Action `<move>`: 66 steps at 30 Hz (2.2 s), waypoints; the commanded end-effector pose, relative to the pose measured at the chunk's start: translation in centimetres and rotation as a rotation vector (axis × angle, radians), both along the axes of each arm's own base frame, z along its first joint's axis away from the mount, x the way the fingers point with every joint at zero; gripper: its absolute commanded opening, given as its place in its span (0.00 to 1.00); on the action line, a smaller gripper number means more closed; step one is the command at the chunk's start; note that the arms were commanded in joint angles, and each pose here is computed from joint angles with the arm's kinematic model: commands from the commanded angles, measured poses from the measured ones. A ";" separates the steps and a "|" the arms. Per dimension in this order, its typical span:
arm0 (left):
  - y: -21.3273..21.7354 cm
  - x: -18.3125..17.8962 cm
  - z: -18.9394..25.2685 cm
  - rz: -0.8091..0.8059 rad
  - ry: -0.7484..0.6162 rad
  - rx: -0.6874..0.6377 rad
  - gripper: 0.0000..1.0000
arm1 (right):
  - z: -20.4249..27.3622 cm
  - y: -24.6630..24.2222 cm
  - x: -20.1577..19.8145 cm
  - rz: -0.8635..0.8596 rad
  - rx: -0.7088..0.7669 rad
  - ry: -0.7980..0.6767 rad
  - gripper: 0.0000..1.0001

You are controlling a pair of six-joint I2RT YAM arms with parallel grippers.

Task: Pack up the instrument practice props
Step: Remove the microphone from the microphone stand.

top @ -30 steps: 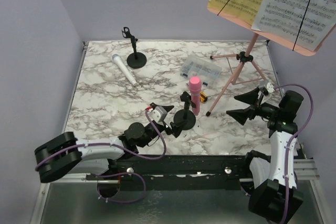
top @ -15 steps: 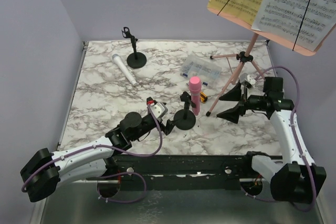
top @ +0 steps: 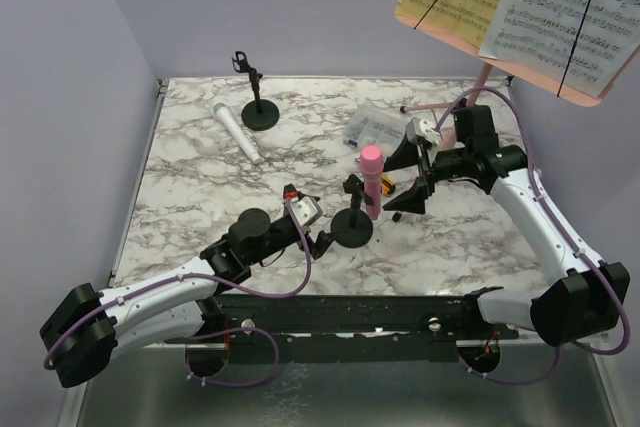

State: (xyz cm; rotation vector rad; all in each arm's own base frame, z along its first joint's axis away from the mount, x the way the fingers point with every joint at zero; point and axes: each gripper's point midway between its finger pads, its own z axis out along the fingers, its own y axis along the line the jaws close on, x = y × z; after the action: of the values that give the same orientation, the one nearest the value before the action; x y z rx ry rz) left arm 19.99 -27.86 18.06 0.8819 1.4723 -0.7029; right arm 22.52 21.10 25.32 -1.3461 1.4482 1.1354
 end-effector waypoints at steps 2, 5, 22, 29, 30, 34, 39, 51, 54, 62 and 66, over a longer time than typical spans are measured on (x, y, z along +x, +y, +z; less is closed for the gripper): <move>0.0 0.9 1.9 -0.011 -0.071 0.005 0.95 | 1.5 2.6 0.9 0.071 0.005 -0.045 1.00; 0.2 1.4 2.4 0.003 -0.083 0.002 0.96 | 1.3 3.4 1.0 0.096 0.003 -0.025 0.99; -0.2 1.3 2.7 -0.023 -0.061 -0.027 0.96 | 1.9 5.1 -0.2 0.197 0.076 0.055 0.57; -0.7 1.4 2.7 -0.049 -0.057 -0.029 0.97 | 1.3 4.9 -0.5 0.185 0.060 0.051 0.24; -0.7 1.5 2.7 -0.050 -0.055 -0.030 0.97 | 1.3 4.9 -0.5 0.185 0.059 0.048 0.19; -0.9 1.5 2.6 -0.073 -0.044 -0.033 0.98 | 1.4 4.8 -1.0 0.204 0.060 0.041 0.07; -1.5 1.0 2.8 -0.148 -0.033 -0.049 0.99 | 1.5 4.6 -1.5 0.254 0.068 -0.008 0.00; -4.2 2.0 1.4 -0.239 -0.009 -0.064 0.99 | 2.0 4.6 -2.1 0.346 0.102 -0.112 0.00; -4.7 2.8 1.2 -0.227 -0.012 -0.079 0.99 | 1.8 4.5 -2.3 0.356 0.105 -0.113 0.00; -5.9 3.4 0.2 -0.227 0.045 -0.151 0.92 | 1.4 4.5 -2.5 0.358 0.106 -0.092 0.00; -6.6 3.4 -0.1 -0.253 0.059 -0.168 0.87 | 1.5 4.5 -2.4 0.357 0.106 -0.077 0.00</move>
State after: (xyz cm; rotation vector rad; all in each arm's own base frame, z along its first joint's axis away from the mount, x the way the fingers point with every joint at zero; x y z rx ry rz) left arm 23.46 -33.25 15.92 0.9511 1.4312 -0.9546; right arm 20.21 25.24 26.13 -1.6077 1.1301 1.3172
